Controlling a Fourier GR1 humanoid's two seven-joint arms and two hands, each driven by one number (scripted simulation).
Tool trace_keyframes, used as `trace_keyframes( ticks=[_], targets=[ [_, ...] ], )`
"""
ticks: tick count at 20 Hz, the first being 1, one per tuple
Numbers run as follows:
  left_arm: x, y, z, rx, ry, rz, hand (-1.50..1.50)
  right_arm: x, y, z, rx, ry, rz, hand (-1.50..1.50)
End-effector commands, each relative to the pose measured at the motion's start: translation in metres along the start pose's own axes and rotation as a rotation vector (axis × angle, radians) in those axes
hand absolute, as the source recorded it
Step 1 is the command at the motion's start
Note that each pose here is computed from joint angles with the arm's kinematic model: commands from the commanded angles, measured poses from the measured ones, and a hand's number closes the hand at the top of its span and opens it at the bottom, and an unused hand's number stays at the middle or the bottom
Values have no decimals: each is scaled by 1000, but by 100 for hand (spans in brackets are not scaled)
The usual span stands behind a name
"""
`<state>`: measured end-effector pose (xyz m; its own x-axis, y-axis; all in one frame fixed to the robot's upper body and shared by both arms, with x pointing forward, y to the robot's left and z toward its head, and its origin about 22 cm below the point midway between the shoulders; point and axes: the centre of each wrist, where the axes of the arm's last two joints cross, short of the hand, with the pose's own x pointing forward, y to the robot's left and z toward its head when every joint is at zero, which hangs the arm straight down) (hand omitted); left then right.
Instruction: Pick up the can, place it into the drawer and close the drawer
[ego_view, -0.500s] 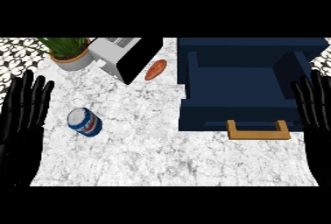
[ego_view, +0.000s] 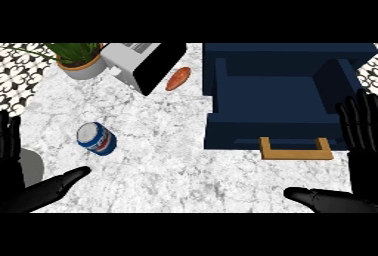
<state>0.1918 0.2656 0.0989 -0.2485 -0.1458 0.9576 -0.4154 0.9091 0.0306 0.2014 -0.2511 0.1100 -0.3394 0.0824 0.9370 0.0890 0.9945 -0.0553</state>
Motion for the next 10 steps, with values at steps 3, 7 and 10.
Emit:
trace_keyframes(
  ticks=[3, 7, 10],
  targets=[
    [10, 5, 6, 171, 193, 3, -150, 3, -10, -19, -68, 106, -2, -150],
    [31, 1, 5, 194, 164, -8, -150, -13, -20, 3, -55, 119, -6, -150],
    [25, 9, -9, 155, 164, -8, -150, -1, -9, -5, -65, 120, -9, -150]
  ],
)
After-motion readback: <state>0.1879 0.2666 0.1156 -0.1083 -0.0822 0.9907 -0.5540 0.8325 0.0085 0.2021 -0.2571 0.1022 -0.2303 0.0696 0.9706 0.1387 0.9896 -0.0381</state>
